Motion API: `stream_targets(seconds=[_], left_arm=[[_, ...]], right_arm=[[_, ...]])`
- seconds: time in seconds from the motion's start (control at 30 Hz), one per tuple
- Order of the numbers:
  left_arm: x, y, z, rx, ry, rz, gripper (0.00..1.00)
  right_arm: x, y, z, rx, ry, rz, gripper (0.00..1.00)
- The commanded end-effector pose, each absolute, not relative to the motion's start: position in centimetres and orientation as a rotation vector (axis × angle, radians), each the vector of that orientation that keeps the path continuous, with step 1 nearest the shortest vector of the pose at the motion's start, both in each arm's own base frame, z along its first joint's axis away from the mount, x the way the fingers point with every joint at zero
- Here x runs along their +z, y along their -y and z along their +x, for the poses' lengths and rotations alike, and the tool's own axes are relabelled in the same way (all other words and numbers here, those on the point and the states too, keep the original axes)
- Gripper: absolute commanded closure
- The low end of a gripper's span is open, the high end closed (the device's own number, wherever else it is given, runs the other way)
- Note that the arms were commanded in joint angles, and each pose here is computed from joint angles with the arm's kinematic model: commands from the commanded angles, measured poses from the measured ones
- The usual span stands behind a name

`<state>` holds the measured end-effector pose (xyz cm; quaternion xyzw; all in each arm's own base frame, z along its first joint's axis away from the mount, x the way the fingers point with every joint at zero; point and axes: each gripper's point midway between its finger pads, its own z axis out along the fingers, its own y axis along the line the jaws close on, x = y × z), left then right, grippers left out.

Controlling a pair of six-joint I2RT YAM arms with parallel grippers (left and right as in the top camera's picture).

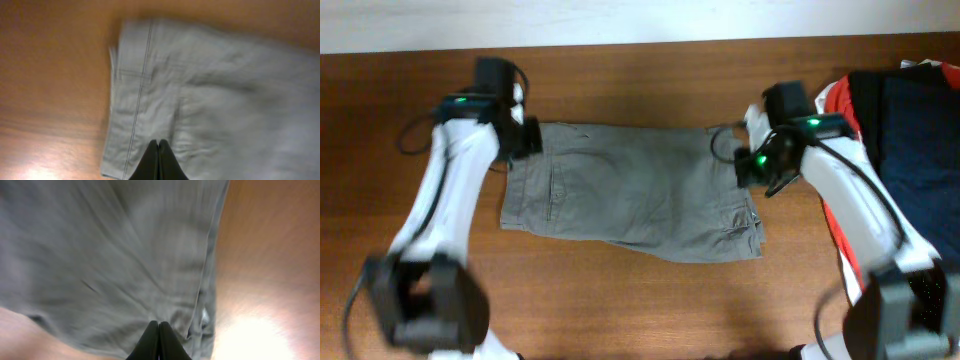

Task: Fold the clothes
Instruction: 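Lay the folded hems onto the waistband and release both grippers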

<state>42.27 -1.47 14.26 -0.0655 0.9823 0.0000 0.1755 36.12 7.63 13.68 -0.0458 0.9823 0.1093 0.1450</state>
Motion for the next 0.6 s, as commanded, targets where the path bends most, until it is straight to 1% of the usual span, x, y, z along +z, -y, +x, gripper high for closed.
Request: stream_targets(seconds=[0.0, 0.03, 0.1, 0.13, 0.17, 0.2, 0.23, 0.33, 0.43, 0.47, 0.5, 0.53, 0.57], left_arm=[[20.5, 2.0, 43.2, -0.09, -2.585, -0.181, 0.97], [19.9, 2.1, 43.4, -0.09, -2.596, -0.181, 0.97], [15.9, 2.4, 44.1, -0.097, -2.683, -0.182, 1.0], [14.7, 2.6, 44.4, -0.109, -2.706, -0.179, 1.0], [11.4, 2.9, 45.7, -0.128, -2.747, -0.161, 1.0], [9.1, 3.0, 46.7, -0.116, -2.759, -0.112, 1.0], [6.1, 3.1, 48.1, -0.096, -2.767, -0.008, 1.0], [2.1, 3.0, 49.4, -0.085, -2.779, 0.033, 1.0], [-1.6, 1.4, 50.2, 0.025, -2.794, 0.005, 1.0], [-3.2, 0.8, 50.0, 0.08, -2.814, -0.003, 1.0], [-4.6, 0.5, 49.7, 0.093, -2.836, -0.006, 1.0], [-4.4, 0.5, 50.0, 0.091, -2.826, -0.006, 1.0], [-1.9, 0.7, 51.4, 0.074, -2.765, -0.007, 1.0]], right_arm=[[15.4, -7.5, 38.4, 0.284, -2.707, -0.134, 0.96], [15.0, -7.5, 38.9, 0.283, -2.707, -0.133, 0.96], [12.0, -7.7, 40.5, 0.274, -2.731, -0.178, 0.96], [10.9, -7.8, 41.2, 0.272, -2.737, -0.194, 0.96], [8.0, -8.0, 42.9, 0.26, -2.735, -0.251, 0.96], [5.8, -8.1, 44.1, 0.251, -2.729, -0.288, 0.96], [3.1, -8.1, 45.0, 0.239, -2.74, -0.306, 0.96], [-1.0, -7.1, 46.2, 0.146, -2.76, -0.288, 0.95], [-1.5, -5.9, 47.8, 0.04, -2.711, -0.264, 0.91], [-1.0, -5.0, 48.8, -0.039, -2.672, -0.237, 0.86], [-0.7, -4.6, 49.6, -0.073, -2.64, -0.225, 0.84], [-0.2, -4.7, 50.1, -0.069, -2.614, -0.222, 0.83], [0.6, -4.9, 50.8, -0.065, -2.591, -0.221, 0.83]])
